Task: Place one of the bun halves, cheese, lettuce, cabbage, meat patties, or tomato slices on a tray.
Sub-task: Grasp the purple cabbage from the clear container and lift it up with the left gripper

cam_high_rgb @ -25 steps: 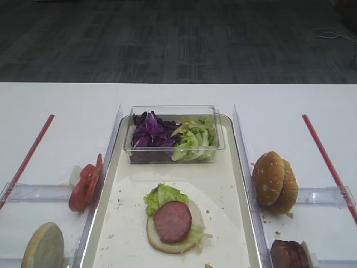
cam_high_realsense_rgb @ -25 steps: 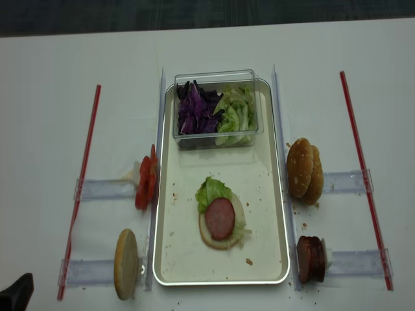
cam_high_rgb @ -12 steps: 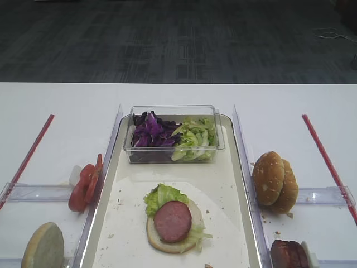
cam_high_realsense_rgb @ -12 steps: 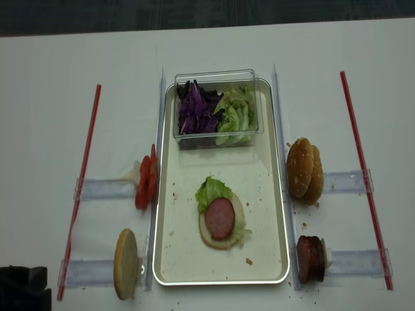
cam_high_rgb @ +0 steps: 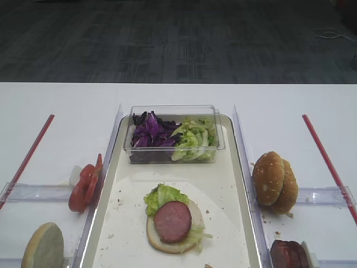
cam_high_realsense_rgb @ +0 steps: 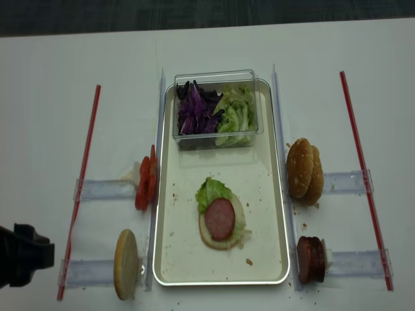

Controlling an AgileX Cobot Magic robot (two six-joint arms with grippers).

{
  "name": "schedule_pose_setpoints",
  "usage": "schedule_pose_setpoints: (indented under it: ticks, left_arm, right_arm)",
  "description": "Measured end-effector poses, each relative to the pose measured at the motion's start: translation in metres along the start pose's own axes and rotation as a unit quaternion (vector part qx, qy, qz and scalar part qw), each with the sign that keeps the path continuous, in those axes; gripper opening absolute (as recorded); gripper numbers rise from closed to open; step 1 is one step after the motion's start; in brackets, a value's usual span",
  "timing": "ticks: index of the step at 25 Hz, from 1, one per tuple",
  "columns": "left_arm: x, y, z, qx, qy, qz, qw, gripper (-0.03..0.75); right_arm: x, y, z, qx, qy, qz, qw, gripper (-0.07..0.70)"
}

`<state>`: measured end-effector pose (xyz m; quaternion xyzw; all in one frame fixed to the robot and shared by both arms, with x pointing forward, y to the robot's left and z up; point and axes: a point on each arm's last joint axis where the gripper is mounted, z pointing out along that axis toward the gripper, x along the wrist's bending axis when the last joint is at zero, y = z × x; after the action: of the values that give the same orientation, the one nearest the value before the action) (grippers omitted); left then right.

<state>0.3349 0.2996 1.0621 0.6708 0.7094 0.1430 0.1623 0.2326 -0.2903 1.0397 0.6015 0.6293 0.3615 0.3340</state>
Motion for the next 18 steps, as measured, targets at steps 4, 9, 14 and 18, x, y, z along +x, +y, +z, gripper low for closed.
schedule_pose_setpoints:
  ticks: [4, 9, 14, 18]
  left_arm:
    - [-0.001, 0.018, 0.003, 0.018, 0.001, 0.005, 0.9998, 0.421]
    - [-0.003, 0.041, 0.009, 0.04, 0.002, 0.006, 0.9992, 0.421]
    - [-0.004, 0.063, 0.022, 0.065, 0.004, 0.007, 0.9979, 0.421]
    - [-0.005, 0.077, 0.032, 0.078, 0.004, 0.008, 0.9969, 0.421]
  right_arm:
    - [0.0, 0.0, 0.0, 0.0, 0.0, 0.0, 1.0, 0.433]
    - [0.0, 0.0, 0.0, 0.0, 0.0, 0.0, 1.0, 0.433]
    - [0.0, 0.0, 0.0, 0.0, 0.0, 0.001, 1.0, 0.433]
    - [0.0, 0.0, 0.0, 0.0, 0.0, 0.001, 1.0, 0.433]
